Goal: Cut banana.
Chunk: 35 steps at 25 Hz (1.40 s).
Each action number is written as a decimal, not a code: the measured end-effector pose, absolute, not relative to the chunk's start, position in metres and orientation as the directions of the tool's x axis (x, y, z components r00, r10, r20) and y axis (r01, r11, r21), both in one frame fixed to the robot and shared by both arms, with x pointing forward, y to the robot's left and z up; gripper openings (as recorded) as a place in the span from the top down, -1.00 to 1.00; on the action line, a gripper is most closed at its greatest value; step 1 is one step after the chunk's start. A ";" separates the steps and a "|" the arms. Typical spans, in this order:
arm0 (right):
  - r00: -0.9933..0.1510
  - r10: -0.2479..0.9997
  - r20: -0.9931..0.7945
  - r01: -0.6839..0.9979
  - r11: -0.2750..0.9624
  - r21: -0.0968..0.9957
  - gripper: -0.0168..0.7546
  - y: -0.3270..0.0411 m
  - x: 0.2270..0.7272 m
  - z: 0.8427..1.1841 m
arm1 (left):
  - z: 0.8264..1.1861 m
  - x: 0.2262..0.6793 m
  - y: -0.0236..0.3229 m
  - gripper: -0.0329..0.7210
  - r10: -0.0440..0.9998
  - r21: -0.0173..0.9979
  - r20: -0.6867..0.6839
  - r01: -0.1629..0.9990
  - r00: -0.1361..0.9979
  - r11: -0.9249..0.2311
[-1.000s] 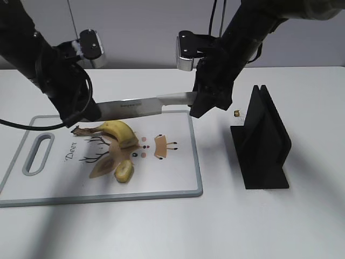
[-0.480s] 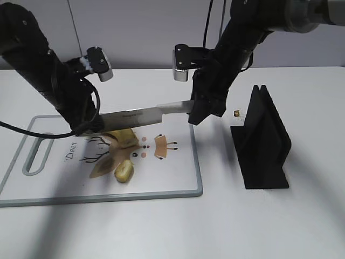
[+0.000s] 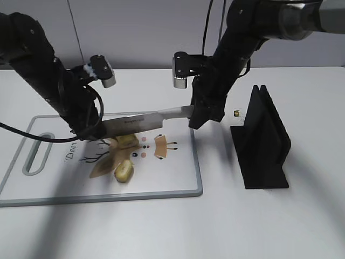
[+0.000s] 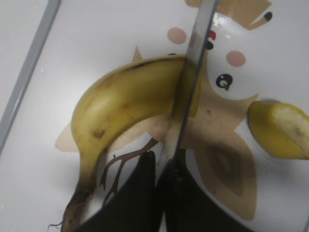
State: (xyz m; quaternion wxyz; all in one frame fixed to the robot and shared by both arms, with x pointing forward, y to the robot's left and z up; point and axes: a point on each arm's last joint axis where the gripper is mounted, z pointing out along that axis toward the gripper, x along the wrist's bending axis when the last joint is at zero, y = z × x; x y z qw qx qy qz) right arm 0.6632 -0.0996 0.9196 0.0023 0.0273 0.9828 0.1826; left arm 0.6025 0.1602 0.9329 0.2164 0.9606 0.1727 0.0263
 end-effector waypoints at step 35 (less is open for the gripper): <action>-0.996 0.078 0.030 0.084 0.937 0.339 0.42 -0.096 0.672 0.874 | 0.883 0.600 0.166 0.81 0.410 0.386 0.065 0.356 0.910 -0.851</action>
